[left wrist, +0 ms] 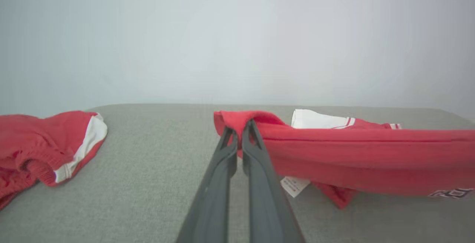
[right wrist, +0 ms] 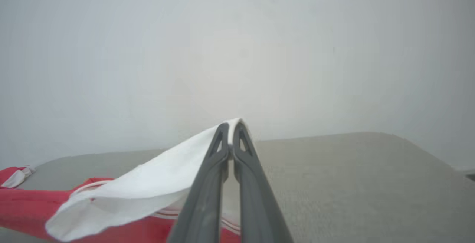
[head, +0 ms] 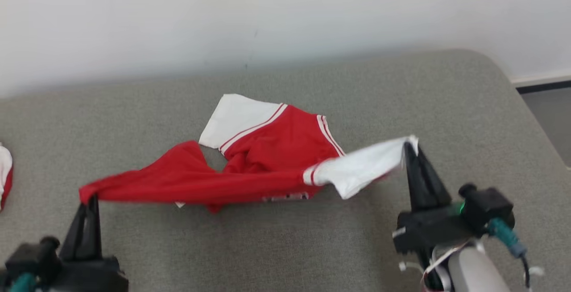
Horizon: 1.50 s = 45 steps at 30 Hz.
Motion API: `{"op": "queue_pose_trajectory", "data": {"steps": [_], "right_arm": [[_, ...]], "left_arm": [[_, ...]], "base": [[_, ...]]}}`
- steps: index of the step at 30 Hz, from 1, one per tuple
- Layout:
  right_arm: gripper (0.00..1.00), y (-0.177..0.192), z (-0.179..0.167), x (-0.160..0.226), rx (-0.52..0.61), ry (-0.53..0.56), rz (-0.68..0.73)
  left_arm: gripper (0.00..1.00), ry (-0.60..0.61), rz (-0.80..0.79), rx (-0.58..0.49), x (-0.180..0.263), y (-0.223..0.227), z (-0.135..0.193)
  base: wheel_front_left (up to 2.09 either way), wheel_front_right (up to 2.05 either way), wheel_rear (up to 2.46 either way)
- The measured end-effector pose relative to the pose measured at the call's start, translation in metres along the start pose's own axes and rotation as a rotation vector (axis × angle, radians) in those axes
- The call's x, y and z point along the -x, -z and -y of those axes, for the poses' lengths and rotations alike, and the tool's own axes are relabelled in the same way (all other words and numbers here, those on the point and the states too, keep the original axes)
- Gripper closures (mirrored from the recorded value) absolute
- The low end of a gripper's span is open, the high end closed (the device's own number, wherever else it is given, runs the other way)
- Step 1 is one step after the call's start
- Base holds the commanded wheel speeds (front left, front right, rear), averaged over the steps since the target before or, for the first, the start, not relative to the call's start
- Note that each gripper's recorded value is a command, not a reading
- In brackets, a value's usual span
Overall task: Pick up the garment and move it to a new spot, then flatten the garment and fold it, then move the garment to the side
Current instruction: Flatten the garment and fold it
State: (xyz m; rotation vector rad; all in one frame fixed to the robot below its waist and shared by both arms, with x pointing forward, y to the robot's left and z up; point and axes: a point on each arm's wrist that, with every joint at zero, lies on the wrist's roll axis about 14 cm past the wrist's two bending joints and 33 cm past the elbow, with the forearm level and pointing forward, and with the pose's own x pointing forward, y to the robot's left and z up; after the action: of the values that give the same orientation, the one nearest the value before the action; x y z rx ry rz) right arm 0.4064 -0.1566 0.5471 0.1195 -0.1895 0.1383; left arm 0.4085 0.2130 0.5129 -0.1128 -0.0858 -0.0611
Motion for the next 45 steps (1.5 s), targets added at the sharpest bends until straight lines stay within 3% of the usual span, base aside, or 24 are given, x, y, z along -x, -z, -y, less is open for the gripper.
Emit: {"op": "queue_pose_trajectory", "data": {"steps": [11, 17, 30, 36, 45], "right_arm": [[1.00, -0.198, -0.018, -0.050, 0.191, -0.115, 0.504], [1.00, -0.261, -0.029, -0.067, 0.251, -0.148, 0.636], [1.00, -0.276, -0.035, -0.144, 0.409, -0.184, 0.613], [1.00, -0.279, -0.024, -0.197, 0.494, -0.151, 0.616], [1.00, -0.253, 0.002, -0.267, 0.568, -0.079, 0.581]], "left_arm": [[1.00, 0.178, 0.351, -0.288, -0.051, -0.161, 0.018], [1.00, 0.218, 0.416, -0.398, -0.075, -0.210, 0.026], [1.00, 0.256, 0.432, -0.488, -0.142, -0.241, 0.035], [1.00, 0.229, 0.436, -0.522, -0.192, -0.243, 0.024], [1.00, 0.162, 0.434, -0.563, -0.257, -0.230, -0.003]], "base": [[0.00, 0.00, 0.00], [0.00, 0.00, 0.00], [0.00, 0.00, 0.00], [0.00, 0.00, 0.00], [0.00, 0.00, 0.00]]}}
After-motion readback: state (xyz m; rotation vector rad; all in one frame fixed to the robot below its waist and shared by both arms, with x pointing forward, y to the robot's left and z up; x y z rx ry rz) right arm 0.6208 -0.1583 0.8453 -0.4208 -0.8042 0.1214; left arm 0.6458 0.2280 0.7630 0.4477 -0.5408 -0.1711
